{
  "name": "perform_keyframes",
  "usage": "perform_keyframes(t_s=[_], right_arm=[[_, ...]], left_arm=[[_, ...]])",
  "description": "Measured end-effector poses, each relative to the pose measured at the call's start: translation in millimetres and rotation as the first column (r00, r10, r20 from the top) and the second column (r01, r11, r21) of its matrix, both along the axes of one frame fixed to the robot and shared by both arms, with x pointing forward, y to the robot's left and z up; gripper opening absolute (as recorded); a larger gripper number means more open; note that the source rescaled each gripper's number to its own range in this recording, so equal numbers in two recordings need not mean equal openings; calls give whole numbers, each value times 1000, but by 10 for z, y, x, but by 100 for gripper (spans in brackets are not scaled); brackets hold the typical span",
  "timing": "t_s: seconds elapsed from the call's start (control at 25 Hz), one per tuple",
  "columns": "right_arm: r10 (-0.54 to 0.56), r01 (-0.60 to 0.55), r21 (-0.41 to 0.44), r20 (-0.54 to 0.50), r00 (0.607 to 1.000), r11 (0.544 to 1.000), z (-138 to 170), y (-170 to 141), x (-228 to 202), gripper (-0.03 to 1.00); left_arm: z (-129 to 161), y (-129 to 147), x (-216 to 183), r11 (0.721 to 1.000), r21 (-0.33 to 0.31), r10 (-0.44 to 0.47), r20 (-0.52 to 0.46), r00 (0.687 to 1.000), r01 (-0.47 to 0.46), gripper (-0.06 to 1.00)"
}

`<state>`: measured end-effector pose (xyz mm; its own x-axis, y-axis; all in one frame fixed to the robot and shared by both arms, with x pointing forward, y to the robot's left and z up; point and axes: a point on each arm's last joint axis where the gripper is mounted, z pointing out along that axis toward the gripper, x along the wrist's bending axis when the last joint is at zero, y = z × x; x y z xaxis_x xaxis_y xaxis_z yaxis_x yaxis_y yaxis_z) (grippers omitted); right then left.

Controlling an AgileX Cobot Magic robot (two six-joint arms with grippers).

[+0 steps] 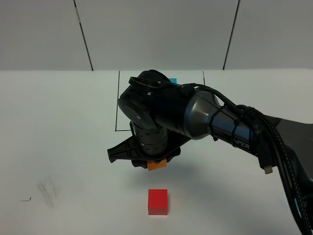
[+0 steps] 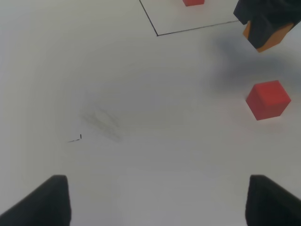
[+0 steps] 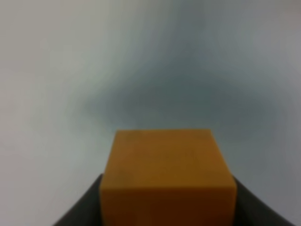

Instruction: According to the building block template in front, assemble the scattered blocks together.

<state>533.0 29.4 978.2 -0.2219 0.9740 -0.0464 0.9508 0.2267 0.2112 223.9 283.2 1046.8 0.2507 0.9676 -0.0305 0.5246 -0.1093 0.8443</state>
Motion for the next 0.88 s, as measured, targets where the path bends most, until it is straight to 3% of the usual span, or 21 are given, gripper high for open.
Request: perform_keyframes(t_s=[0.52,0.88], right_arm=[[144,-144,-1,-37,989,990,-3,24,-34,21],[163,-163,6,-4,987,987,81,40,14,21]], left_arm=[[0,0,0,1000,1,-1,0,1000,1,96],[0,0,0,1000,1,-1,0,1000,1,96]])
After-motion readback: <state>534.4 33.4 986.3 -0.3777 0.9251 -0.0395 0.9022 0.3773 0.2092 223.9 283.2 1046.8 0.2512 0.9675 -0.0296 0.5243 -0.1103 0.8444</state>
